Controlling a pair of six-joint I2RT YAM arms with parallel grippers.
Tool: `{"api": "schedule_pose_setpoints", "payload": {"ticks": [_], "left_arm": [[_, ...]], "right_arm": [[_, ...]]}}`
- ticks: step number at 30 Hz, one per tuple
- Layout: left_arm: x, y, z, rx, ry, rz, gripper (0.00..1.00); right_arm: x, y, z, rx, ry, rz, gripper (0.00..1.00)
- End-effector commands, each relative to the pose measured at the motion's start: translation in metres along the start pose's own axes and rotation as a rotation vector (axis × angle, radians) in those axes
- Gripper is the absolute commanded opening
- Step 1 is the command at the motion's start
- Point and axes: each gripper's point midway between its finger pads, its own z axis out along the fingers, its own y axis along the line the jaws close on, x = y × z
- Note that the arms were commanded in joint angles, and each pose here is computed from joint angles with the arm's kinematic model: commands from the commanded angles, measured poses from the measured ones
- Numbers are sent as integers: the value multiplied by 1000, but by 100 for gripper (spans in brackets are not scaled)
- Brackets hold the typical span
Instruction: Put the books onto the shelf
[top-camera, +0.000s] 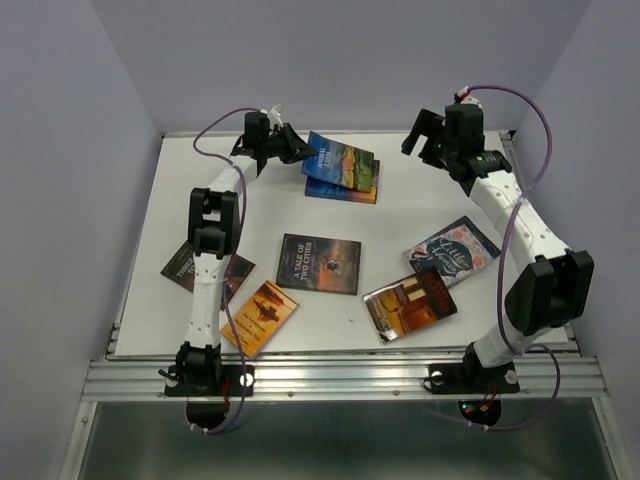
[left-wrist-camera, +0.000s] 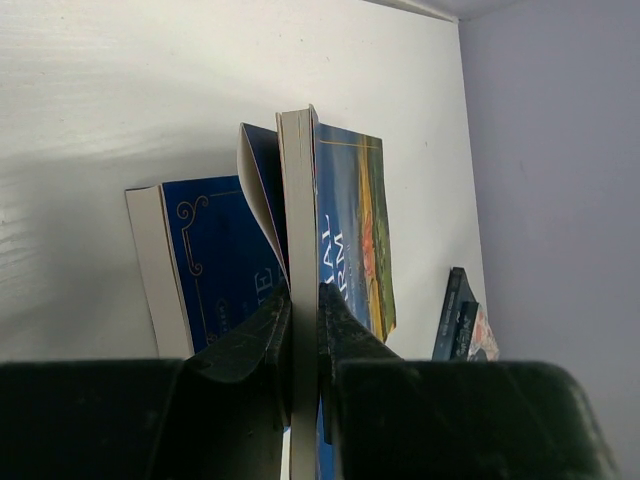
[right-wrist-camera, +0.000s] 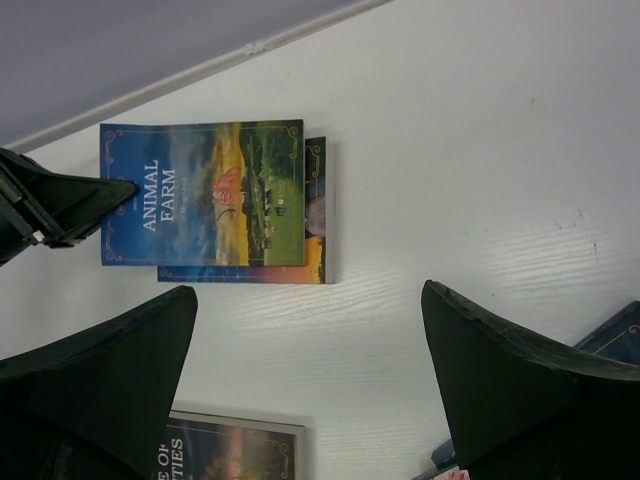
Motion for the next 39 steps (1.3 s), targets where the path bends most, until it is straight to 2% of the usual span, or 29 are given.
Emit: {"api": "schedule_pose_setpoints", "payload": {"ticks": [1, 12, 15, 18, 20, 27, 28, 31, 39], "left_arm": [[-5, -19, 2, 31, 3, 82, 0], [21, 7, 14, -1, 59, 58, 0], [20, 8, 16, -12, 53, 69, 11], [18, 8, 16, -16, 48, 79, 14], [23, 7, 18, -25, 62, 98, 23], [39, 13, 19, -112, 91, 147, 36], [38, 15, 18, -120, 90, 150, 44], [33, 20, 16, -163, 79, 155, 52], [19, 22, 0, -224, 44, 160, 55]], "right_arm": [[-17, 8, -8, -36, -61, 26, 100], [-3, 10, -5, -60, -20, 31, 100], [0, 13, -5, -77, -7, 35, 100], [1, 14, -5, -87, 0, 33, 100], [3, 14, -4, -86, 5, 34, 100], [11, 19, -2, -122, 40, 20, 100], [12, 19, -2, -124, 43, 21, 100], [15, 25, -3, -156, 59, 21, 100], [14, 25, -4, -156, 58, 19, 100]]}}
